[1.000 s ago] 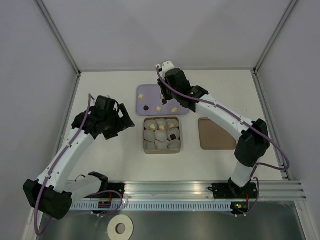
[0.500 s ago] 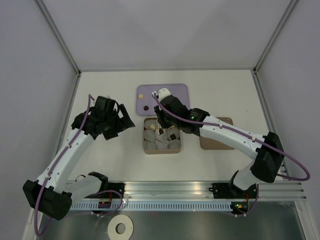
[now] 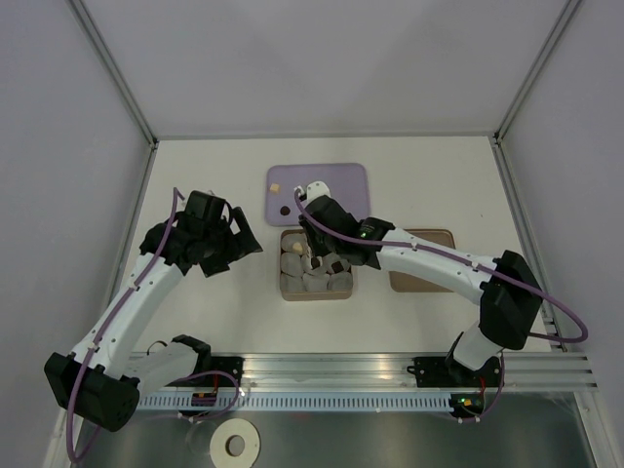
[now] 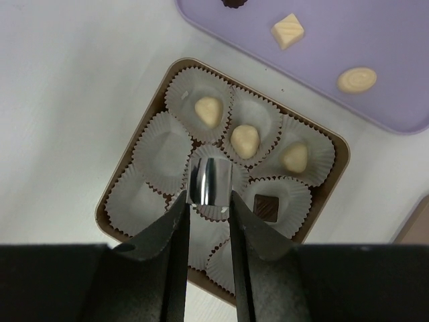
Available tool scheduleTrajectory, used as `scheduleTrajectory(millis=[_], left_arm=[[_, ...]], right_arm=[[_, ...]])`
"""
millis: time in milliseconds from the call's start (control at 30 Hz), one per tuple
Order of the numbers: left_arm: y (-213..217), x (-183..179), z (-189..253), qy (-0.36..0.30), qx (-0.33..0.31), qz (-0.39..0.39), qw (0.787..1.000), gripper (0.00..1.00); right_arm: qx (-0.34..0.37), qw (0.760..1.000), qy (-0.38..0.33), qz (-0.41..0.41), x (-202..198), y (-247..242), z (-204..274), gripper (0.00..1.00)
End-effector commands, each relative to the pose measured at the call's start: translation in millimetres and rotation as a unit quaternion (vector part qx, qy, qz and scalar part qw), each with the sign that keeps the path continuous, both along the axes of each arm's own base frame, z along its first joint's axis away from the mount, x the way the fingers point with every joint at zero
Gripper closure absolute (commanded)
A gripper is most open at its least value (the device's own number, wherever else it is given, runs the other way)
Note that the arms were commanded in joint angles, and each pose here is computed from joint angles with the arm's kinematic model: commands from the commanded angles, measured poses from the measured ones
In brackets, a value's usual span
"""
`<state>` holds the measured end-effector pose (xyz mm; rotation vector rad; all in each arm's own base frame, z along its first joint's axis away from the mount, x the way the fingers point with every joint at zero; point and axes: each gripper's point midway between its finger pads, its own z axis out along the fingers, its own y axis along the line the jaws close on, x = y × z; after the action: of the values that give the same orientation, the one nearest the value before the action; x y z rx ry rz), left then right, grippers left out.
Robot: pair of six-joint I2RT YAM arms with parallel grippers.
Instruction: Pack the chocolate
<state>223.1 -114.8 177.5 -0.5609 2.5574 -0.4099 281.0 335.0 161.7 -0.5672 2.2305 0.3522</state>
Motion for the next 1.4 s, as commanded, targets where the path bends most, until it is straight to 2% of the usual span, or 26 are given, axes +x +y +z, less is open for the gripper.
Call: scheduleTrajectory(millis=[0, 533, 1233, 1367], left_arm=[[-3, 0, 6, -0.011, -0.009, -0.002, 1.000, 0.00], [-1, -2, 5, -0.013, -0.009, 0.000, 1.000, 0.00], [1, -3, 4, -0.016, -0.005, 0.002, 1.000, 0.00], [1, -3, 4, -0.017, -0.003, 0.000, 1.000, 0.01]], right_arm=[[0.016, 0.999, -0.022, -0.021, 10, 8, 3, 0.82], [0.011, 0.999, -0.023, -0.046, 15, 7, -11, 0.76], [0.016, 0.997, -0.019, -0.072, 17, 6, -18, 0.61], [0.013, 0.997, -0.019, -0.071, 17, 5, -12, 0.63]])
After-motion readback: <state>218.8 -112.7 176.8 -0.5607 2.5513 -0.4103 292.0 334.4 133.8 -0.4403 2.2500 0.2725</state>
